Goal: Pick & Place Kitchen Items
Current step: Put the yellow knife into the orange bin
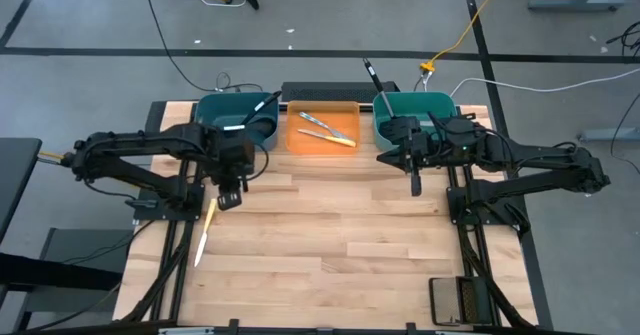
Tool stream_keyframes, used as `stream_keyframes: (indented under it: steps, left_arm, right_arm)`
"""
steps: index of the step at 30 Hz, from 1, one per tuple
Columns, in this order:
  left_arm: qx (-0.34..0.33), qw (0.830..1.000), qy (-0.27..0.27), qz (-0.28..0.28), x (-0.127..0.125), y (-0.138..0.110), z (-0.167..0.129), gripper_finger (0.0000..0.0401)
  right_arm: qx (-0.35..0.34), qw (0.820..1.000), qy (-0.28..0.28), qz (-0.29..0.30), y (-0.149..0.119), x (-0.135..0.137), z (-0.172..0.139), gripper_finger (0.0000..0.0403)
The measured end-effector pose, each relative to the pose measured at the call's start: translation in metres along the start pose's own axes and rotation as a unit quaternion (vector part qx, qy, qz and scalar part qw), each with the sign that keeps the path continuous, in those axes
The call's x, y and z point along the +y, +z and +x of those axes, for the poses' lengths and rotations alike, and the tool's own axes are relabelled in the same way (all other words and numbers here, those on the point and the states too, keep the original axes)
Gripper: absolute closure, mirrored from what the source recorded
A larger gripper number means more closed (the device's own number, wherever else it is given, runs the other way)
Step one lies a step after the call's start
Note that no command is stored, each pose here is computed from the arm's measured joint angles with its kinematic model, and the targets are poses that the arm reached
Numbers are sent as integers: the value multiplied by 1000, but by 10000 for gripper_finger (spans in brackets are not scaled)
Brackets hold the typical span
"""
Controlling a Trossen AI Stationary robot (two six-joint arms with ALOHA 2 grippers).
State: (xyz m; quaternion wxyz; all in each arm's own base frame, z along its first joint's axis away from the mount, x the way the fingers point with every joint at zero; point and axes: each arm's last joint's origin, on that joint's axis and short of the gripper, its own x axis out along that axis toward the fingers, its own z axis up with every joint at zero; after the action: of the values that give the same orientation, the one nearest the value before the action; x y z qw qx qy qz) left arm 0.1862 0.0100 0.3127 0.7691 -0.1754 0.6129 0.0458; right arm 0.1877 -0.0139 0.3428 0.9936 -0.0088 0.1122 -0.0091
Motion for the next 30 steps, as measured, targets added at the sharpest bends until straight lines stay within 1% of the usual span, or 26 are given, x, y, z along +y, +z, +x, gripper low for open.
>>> stream_keyframes:
  steps: [4,8,18,27,30]
  left_arm:
    - [-4,1000,12,13,-4,2,2,384]
    - [-1,999,22,24,-7,1,4,394]
    - [1,998,31,55,-17,-2,6,397]
    - [-19,992,67,102,-32,-6,8,398]
    - [-24,990,71,118,-37,-8,9,398]
  right_arm:
    - [1,1000,0,0,0,0,0,396]
    - [1,1000,0,0,0,0,0,396]
    - [3,1000,0,0,-1,0,0,396]
    - [4,1000,0,0,-1,0,0,396]
    - [4,1000,0,0,-1,0,0,396]
